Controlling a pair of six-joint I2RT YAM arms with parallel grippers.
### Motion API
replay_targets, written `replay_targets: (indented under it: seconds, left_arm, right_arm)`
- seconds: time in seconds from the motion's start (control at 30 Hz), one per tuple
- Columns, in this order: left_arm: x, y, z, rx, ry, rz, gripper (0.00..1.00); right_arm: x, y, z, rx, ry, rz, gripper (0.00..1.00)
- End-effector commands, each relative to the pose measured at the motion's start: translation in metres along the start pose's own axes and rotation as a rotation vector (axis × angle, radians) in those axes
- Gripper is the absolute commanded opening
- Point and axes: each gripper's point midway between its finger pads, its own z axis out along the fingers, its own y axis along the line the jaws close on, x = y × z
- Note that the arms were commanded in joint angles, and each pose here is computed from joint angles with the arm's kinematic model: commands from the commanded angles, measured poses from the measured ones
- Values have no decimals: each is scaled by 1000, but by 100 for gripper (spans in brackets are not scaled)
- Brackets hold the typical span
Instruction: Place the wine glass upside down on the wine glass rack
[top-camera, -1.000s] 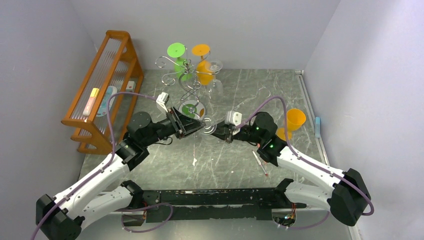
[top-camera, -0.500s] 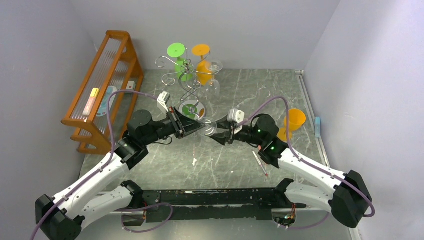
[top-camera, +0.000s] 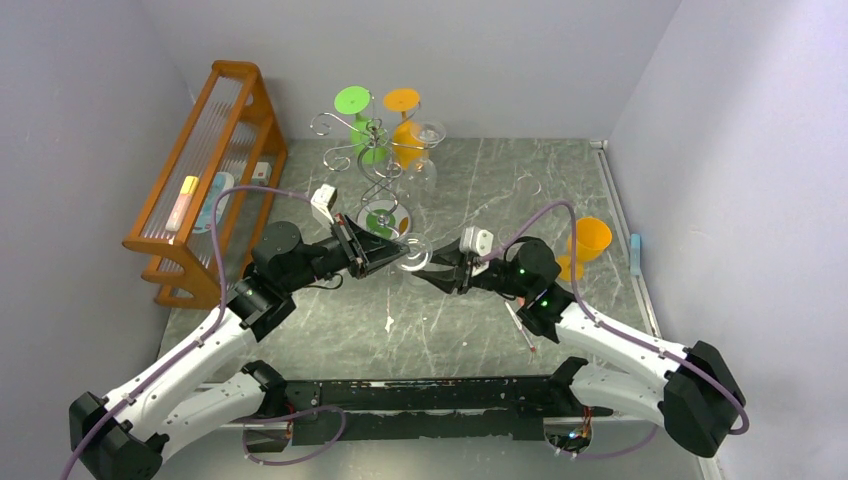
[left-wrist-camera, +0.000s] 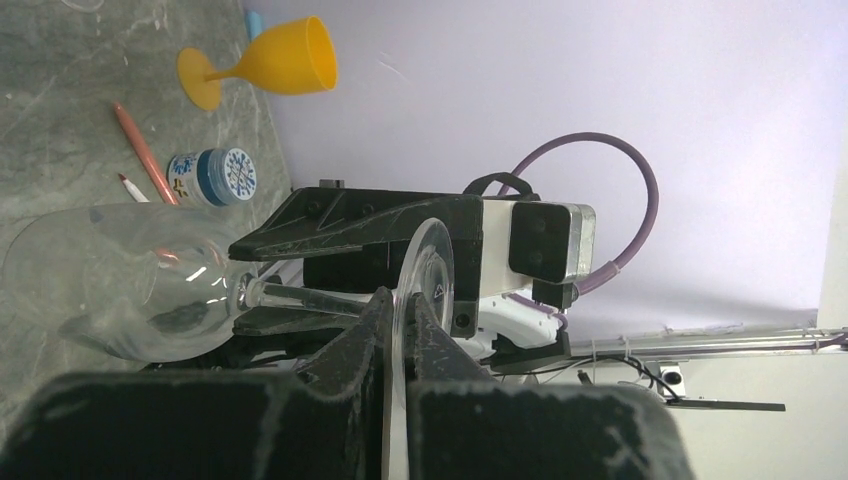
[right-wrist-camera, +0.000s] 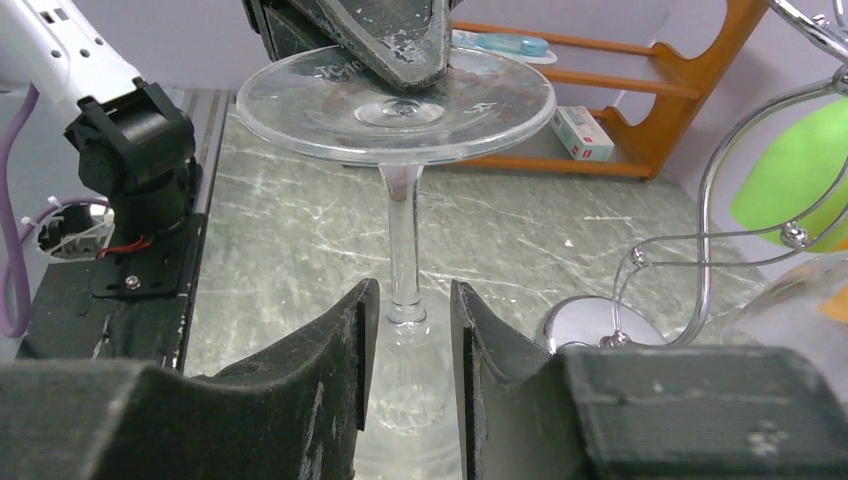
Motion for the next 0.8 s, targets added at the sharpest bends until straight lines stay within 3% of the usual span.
replay_targets:
  seconds: [0.0, 0.13, 0.27, 0.33, 0.53, 0.63, 0.77]
  left_arm:
    - [0, -26, -4, 90, 3, -4, 5]
    - [0, -28, -5, 92, 2, -3, 5]
    - [-1, -31, -6, 101, -7, 37, 5]
    - [-7, -31, -7, 72, -34, 92, 6]
    - [-23, -26, -17, -13, -132, 221, 43]
    - [-33, -26, -24, -38, -191, 279, 67]
    - [-51, -19, -39, -146, -276, 417, 77]
  right_arm:
    - [-3, -7, 6, 6, -15, -47, 34]
    - [-1, -7, 7, 5, -13, -57, 26]
    - [-4, -15, 6, 52, -31, -68, 0]
    - [-7, -19, 3, 87, -50, -70, 0]
    - [-20, -34, -5, 208, -105, -14, 0]
    - [-25, -42, -9, 269, -126, 22, 0]
    - [-30, -62, -11, 377, -123, 84, 0]
